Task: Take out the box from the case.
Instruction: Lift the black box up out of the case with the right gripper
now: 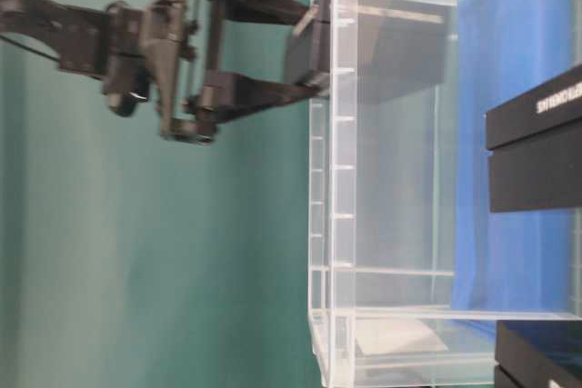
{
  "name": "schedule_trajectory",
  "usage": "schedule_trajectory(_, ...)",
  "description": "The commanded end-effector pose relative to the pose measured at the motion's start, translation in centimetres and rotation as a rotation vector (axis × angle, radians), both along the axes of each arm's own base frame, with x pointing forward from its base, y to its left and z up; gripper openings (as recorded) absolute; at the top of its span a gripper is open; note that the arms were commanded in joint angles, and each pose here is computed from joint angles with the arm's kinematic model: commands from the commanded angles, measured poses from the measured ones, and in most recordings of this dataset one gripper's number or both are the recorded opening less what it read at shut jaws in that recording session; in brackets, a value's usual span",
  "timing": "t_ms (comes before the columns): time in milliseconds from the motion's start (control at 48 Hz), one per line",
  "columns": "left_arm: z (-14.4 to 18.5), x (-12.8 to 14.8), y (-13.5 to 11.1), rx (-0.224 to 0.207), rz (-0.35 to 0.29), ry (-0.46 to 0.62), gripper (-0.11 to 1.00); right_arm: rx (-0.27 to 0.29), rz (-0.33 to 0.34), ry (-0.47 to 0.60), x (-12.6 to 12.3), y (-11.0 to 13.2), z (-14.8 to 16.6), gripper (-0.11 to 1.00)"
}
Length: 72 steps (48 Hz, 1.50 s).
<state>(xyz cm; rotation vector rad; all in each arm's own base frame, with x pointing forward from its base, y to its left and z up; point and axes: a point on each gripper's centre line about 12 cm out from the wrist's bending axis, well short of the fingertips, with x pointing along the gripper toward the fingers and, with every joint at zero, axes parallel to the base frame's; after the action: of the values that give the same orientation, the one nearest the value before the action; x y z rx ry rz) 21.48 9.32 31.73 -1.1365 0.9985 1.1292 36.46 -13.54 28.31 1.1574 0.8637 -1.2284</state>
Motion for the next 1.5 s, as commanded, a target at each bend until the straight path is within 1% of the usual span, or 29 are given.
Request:
schedule_trajectory(0,0.6,0.0,0.1,0.010,0.000,-0.021,0.96,-0.035,0.003,-0.056,-0.5,0.3,3.4,0.67)
schedule_trajectory(312,0.6,0.0,-0.1,0.010,-0.005,-0.021,0.96,-0.062,0.009,-0.075,-0.9,1.0,7.3,0.67)
schedule_trajectory(458,0.6,0.1,-0.2,0.009,-0.009,-0.021,0.96,-0.073,0.021,-0.069,-1.0,1.4,8.7,0.67)
schedule_trajectory(645,0.6,0.2,-0.4,0.007,-0.013,-0.023,0.96,-0.081,0.018,-0.059,-1.2,1.7,9.9,0.67)
schedule_trajectory(874,0.6,0.2,-0.4,0.006,-0.010,-0.022,0.96,-0.078,0.015,-0.055,-1.4,1.9,10.8,0.67)
schedule_trajectory(1478,0.6,0.2,-0.4,0.005,-0.010,-0.024,0.96,-0.089,0.014,-0.055,-1.5,1.8,10.9,0.67)
